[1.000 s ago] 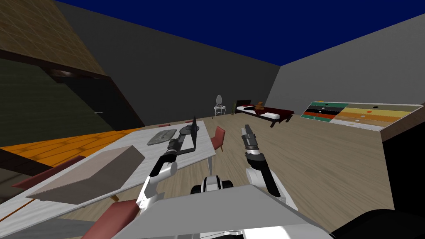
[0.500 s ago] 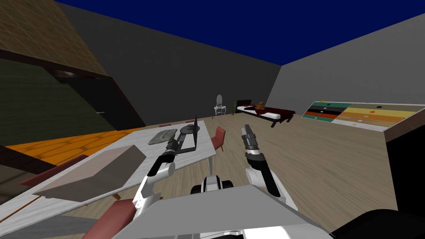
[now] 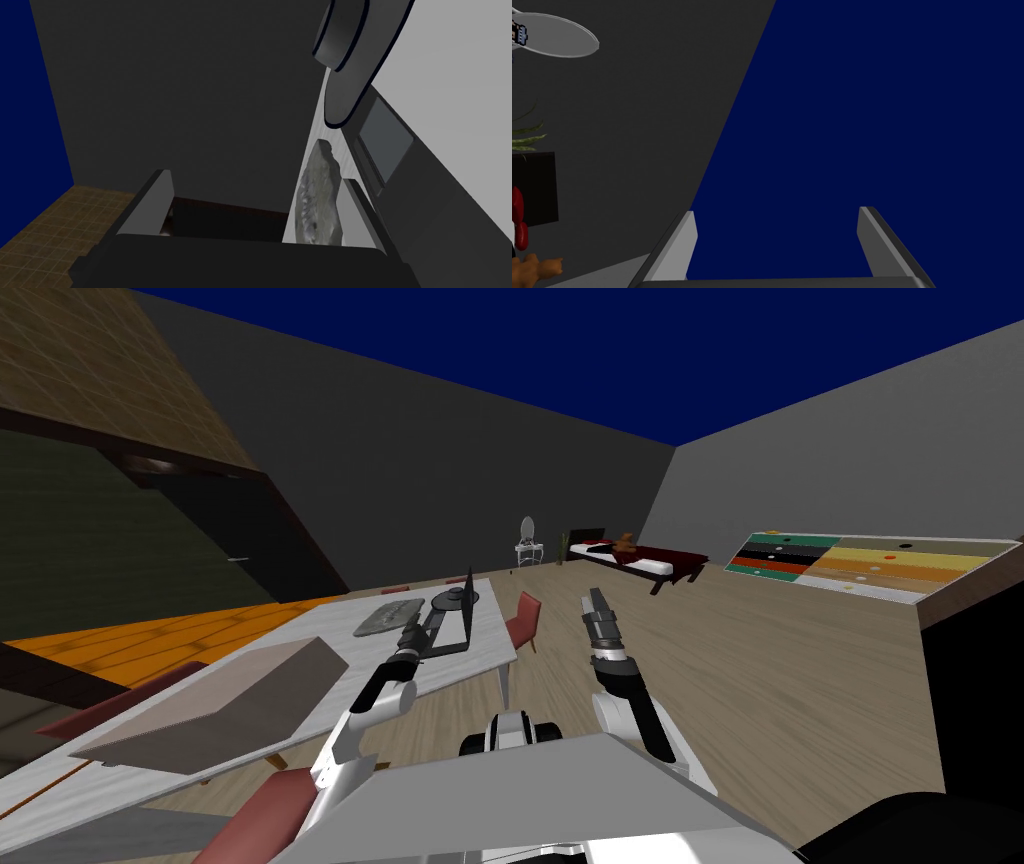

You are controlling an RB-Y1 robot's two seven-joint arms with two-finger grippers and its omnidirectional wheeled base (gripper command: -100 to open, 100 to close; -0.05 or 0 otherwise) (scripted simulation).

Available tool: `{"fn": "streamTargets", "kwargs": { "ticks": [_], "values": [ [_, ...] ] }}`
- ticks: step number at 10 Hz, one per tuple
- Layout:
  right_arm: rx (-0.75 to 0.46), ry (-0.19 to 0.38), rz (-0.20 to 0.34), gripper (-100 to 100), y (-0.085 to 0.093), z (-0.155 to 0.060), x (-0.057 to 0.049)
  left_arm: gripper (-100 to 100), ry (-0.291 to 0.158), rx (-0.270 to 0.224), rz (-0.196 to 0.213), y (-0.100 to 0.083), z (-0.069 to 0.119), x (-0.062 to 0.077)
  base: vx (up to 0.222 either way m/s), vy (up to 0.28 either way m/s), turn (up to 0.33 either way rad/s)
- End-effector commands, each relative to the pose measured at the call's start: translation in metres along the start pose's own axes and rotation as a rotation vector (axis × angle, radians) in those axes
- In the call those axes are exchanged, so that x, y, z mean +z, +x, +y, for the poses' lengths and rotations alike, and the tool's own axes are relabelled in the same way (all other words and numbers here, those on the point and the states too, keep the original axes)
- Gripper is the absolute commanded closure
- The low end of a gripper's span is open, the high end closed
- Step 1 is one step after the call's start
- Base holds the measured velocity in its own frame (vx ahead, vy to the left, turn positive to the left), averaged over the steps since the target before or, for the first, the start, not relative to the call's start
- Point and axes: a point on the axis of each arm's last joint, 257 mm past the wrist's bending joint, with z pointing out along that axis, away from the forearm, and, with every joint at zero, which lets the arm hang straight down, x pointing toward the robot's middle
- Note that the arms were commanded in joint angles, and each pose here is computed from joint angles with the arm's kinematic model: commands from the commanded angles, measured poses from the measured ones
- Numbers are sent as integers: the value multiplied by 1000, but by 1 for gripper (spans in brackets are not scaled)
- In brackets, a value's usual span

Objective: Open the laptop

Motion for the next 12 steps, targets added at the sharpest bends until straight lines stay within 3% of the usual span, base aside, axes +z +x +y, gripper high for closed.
{"fn": "streamTargets", "kwargs": {
  "ticks": [1, 3, 8, 12],
  "values": [
    [0, 0, 0, 0, 0, 0, 0, -100, -7, -69, 12, 1, 13, 2, -12, -67, -15],
    [0, 0, 0, 0, 0, 0, 0, -100, -6, -151, 21, 5, 23, 3, -24, -79, -19],
    [0, 0, 0, 0, 0, 0, 0, -100, -4, -294, 28, 12, 41, 5, -16, -59, -12],
    [0, 0, 0, 0, 0, 0, 0, -100, -16, -491, 11, 29, 69, -1, -19, -68, -8]
  ]
}}
